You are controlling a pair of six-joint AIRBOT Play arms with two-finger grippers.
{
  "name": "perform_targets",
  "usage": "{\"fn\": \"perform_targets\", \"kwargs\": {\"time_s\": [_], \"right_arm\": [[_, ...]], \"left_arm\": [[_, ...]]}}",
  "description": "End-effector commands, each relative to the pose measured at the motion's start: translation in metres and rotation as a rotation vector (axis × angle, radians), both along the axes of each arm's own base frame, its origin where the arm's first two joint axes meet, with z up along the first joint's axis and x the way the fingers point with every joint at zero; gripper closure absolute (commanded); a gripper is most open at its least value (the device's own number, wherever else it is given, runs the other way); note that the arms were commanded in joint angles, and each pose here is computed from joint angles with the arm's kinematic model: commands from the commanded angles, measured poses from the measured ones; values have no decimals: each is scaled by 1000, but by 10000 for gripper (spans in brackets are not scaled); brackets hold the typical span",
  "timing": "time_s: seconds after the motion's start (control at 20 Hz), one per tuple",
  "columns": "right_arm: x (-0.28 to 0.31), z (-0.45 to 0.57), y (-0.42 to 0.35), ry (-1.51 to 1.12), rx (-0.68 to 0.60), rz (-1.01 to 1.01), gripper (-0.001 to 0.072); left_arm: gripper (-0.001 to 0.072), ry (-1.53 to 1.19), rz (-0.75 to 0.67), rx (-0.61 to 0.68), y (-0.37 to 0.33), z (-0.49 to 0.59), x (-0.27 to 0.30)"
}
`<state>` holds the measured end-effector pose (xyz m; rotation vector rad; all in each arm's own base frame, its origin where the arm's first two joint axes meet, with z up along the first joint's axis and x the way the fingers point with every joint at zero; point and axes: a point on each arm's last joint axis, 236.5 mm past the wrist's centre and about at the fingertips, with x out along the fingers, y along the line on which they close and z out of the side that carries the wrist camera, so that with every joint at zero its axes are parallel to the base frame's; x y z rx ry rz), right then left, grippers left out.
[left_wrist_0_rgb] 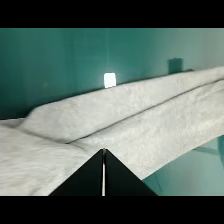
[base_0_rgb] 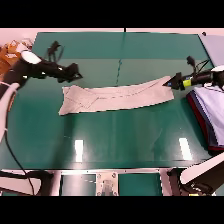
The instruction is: Fold the shirts.
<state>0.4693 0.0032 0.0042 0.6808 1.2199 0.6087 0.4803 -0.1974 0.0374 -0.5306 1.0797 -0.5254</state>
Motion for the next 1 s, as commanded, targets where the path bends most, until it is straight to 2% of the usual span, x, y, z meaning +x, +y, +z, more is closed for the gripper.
{"fn": "perform_targets", "kwargs": {"time_s": [0.0, 0.1, 0.3, 0.6, 0.75, 0.95], "right_arm": [[-26, 80, 19, -55, -6, 38, 701], [-38, 120, 33, -112, -27, 36, 701], [-68, 178, 71, -198, 6, 104, 701], [-71, 183, 86, -212, 6, 136, 701], [-71, 183, 86, -201, 11, 125, 701], [-72, 184, 100, -182, 24, 133, 701]], "left_arm": [[686, -4, -70, -32, -85, -25, -12], [686, 11, -96, -67, -147, -54, -27], [685, 68, -35, -174, -236, -103, -55], [685, 94, -33, -225, -264, -110, -64], [686, 133, -132, -286, -263, -81, -65], [687, 129, -400, -324, -221, -26, -65]]}}
